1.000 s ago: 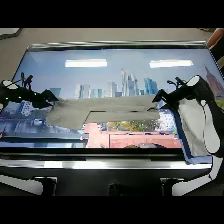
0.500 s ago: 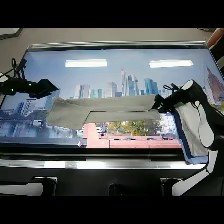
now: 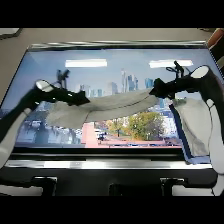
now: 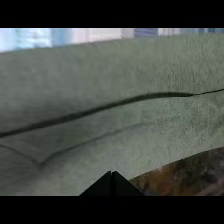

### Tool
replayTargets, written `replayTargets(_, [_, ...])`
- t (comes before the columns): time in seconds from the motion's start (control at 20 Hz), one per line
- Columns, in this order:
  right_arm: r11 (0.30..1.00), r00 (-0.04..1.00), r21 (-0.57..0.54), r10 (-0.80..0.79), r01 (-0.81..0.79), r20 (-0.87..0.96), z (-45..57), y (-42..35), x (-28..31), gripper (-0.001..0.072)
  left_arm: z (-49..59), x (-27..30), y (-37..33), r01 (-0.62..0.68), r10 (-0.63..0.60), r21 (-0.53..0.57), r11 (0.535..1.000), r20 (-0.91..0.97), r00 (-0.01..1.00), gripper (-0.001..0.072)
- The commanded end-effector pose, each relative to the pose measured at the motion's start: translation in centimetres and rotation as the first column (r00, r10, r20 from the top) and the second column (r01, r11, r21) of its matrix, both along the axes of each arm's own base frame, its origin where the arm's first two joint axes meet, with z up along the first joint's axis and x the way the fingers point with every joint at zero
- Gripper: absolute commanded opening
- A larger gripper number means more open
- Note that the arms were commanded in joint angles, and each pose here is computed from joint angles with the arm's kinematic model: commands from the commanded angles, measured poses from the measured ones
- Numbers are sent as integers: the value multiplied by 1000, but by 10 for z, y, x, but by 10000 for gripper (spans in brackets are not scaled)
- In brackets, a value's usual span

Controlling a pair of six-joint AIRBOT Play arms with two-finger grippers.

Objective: Fold the shirts.

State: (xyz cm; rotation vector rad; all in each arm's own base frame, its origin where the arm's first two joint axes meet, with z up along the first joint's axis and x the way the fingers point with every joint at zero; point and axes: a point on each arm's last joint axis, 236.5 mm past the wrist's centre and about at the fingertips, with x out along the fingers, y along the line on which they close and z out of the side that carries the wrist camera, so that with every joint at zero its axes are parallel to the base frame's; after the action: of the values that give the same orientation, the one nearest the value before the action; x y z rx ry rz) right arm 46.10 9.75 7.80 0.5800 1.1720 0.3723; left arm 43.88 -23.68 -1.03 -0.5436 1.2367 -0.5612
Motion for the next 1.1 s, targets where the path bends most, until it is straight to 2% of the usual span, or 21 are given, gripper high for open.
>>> replayTargets(0.0, [995,975,-13,103,-102,199,90,37,-39,42,-42,-22,-94,-96,61,-187,978,-185,981,40])
replayTargets(0.1, [988,952,-26,152,-150,267,125,52,-65,43,-54,-30,-130,-126,53,-285,950,-252,966,40])
replayTargets(0.25, [976,927,-63,220,-211,303,152,65,-106,43,-49,-39,-178,-209,56,-434,876,-339,939,40])
replayTargets(0.35, [979,925,-58,203,-195,322,165,65,-115,43,-39,-49,-210,-239,42,-509,827,-367,929,39])
replayTargets(0.45, [992,933,-63,126,-111,336,167,55,-103,43,-24,-48,-220,-192,24,-561,805,-293,956,37])
replayTargets(0.5, [995,928,-57,102,-87,358,169,53,-92,43,-13,-42,-213,-161,26,-566,808,-238,971,36])
replayTargets(0.55, [997,925,-26,78,-73,371,169,56,-79,43,1,-32,-201,-127,34,-560,819,-174,984,35])
replayTargets(0.65, [988,941,111,62,-104,332,161,81,-61,42,41,-5,-150,-38,53,-487,872,17,998,35])
replayTargets(0.8, [952,959,255,98,-168,266,129,148,-37,42,114,39,-28,-67,162,-324,944,278,947,35])
replayTargets(0.9, [930,965,300,151,-212,213,93,205,-34,43,170,53,67,-190,281,-246,950,418,864,35])
replayTargets(1.05, [882,974,413,205,-227,97,32,292,-43,44,251,31,173,-346,409,-221,912,564,718,36])
